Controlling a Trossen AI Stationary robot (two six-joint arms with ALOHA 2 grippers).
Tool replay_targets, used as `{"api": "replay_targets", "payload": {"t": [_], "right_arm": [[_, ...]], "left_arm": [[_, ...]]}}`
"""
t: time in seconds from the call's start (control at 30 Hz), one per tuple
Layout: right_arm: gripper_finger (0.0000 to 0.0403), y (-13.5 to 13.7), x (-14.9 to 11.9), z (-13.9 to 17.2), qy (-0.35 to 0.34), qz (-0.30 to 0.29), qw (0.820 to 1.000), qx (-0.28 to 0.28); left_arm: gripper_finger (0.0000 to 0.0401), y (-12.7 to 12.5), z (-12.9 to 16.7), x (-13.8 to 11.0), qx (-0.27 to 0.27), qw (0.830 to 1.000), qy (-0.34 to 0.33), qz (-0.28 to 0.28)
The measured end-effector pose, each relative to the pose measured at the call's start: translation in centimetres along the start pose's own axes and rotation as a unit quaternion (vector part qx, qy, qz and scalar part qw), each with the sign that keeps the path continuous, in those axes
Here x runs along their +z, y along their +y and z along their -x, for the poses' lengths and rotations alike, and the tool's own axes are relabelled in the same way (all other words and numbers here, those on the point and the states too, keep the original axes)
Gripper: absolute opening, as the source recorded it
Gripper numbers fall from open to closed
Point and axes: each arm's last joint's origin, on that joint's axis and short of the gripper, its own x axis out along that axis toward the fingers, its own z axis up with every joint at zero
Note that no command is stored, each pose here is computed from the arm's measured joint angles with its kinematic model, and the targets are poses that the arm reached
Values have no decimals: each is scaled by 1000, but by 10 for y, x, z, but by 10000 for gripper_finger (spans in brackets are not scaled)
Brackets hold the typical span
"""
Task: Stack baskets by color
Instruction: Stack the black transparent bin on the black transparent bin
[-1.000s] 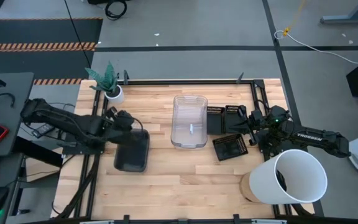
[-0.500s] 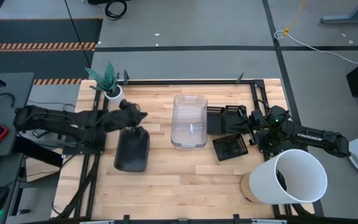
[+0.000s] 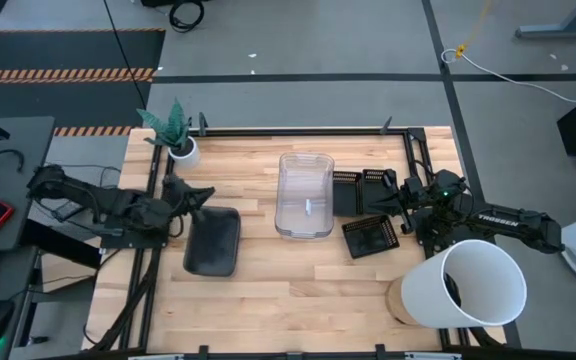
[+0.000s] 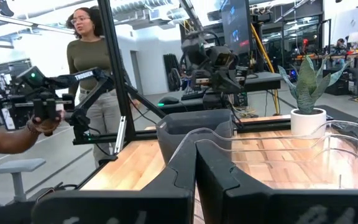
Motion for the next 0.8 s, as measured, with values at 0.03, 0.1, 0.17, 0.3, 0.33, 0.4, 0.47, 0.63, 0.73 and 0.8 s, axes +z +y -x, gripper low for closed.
{"api": "replay_targets", "payload": {"t": [0.03, 0.1, 0.17, 0.3, 0.33, 0.4, 0.47, 0.63, 0.73, 0.8], "right_arm": [[14, 0, 0, 0, 0, 0, 1000, 0], [14, 0, 0, 0, 0, 0, 1000, 0], [14, 0, 0, 0, 0, 0, 1000, 0], [14, 0, 0, 0, 0, 0, 1000, 0], [14, 0, 0, 0, 0, 0, 1000, 0], [14, 0, 0, 0, 0, 0, 1000, 0], [14, 0, 0, 0, 0, 0, 1000, 0], [14, 0, 0, 0, 0, 0, 1000, 0], [14, 0, 0, 0, 0, 0, 1000, 0], [14, 0, 0, 0, 0, 0, 1000, 0]], "left_arm": [[4, 1, 2, -3, 10, 1000, 2, 3], [3, 2, 5, -9, 17, 1000, 11, 8], [3, 2, 8, -13, 20, 1000, 15, 5], [2, 1, 15, -16, 17, 1000, 2, 1], [2, 1, 16, -16, 11, 1000, 3, 0], [2, 0, 16, -17, 4, 1000, 5, -1], [1, 2, 15, -24, 3, 1000, 5, -1], [1, 6, 7, -48, -25, 1000, -9, 13], [1, 11, 6, -52, -38, 999, -24, 29], [1, 16, 7, -50, -39, 998, -38, 41]]}}
